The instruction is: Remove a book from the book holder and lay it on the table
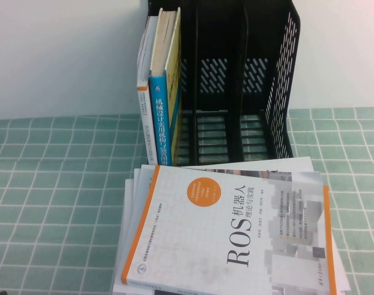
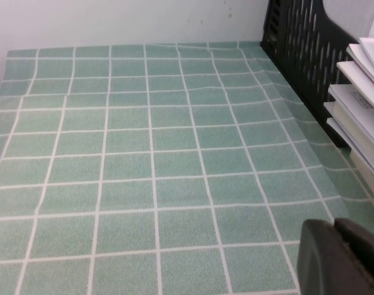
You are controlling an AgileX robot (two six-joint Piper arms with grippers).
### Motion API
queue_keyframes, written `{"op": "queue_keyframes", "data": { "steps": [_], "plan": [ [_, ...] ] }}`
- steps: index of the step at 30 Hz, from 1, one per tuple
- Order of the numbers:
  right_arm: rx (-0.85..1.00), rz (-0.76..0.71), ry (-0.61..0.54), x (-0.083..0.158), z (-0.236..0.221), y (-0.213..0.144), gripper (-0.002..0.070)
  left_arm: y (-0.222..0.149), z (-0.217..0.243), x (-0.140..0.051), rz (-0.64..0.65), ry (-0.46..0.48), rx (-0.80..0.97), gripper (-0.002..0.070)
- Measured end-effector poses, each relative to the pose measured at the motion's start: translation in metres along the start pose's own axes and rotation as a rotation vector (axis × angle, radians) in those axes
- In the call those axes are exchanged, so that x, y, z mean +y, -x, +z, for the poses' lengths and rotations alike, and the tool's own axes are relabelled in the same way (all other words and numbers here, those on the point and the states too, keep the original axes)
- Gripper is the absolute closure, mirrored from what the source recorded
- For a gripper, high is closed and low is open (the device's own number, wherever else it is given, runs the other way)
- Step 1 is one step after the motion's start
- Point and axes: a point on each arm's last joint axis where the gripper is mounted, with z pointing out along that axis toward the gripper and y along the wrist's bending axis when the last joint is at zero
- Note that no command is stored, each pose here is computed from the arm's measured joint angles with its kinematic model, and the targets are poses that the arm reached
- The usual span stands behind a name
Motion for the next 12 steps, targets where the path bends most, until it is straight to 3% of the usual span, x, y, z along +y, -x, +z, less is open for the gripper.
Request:
{"op": "queue_keyframes", "data": {
  "steps": [12],
  "plan": [
    [0.0,0.0,0.0,0.0,0.0,0.0,0.0678,0.0,0.0,0.0,-0.004,0.0,0.0,0.0676]
  ]
}}
